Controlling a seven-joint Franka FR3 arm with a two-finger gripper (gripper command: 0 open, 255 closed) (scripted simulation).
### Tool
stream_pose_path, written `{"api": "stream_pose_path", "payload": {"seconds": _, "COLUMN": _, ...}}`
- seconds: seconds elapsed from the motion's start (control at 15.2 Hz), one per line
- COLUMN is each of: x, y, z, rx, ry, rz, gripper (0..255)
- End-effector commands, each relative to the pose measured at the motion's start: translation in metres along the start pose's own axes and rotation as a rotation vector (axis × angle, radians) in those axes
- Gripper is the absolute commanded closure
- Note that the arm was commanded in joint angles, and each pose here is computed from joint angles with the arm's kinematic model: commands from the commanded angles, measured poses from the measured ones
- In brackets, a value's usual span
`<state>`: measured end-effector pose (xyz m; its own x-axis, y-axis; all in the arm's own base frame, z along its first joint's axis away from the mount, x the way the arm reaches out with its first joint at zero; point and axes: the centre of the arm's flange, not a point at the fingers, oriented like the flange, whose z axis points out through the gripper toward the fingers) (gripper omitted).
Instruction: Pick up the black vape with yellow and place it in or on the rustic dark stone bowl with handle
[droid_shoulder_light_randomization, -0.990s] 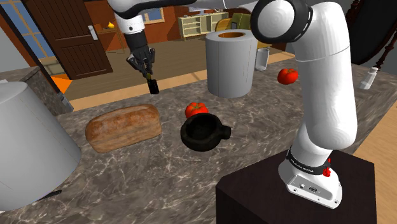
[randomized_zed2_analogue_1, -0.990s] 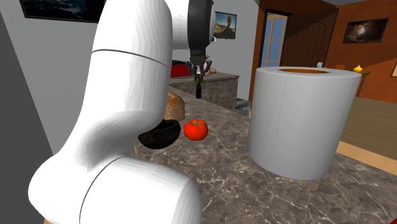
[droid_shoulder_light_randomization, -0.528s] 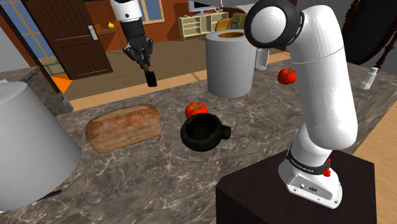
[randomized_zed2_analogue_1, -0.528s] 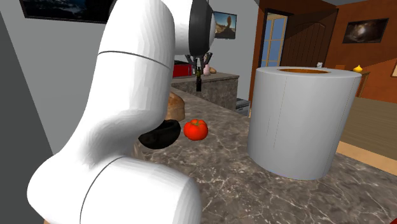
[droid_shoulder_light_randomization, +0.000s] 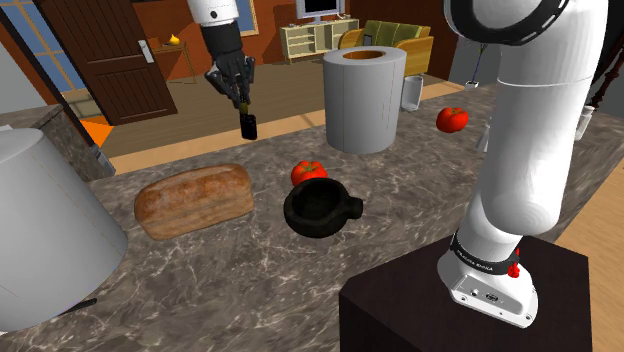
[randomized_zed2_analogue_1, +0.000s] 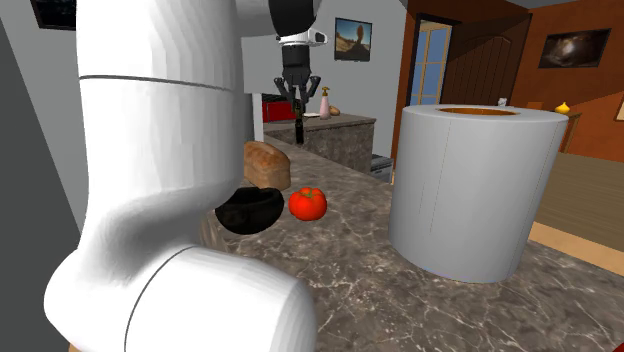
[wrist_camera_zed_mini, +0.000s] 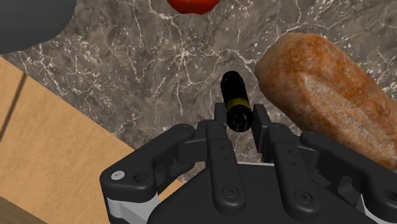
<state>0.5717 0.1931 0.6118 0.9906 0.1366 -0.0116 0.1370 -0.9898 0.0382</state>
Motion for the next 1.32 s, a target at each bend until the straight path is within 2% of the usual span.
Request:
{"api": "stream_pose_path", "payload": {"seconds": 0.0, "x": -0.027, "y": -0.005, "z": -0.003, "rx": 0.000, "ry": 0.000, "rz": 0.001, "gripper": 255}}
{"api": "stream_pose_path", "payload": {"seconds": 1.06, "x": -0.230, "y": -0.052, "z": -0.030, "rx": 0.000, "ry": 0.000, "rz": 0.001, "gripper": 255}}
{"api": "stream_pose_path", "payload": {"seconds": 1.25, "x": -0.230, "y": -0.053, "z": -0.014, "rx": 0.000, "ry": 0.000, "rz": 0.001, "gripper": 255}}
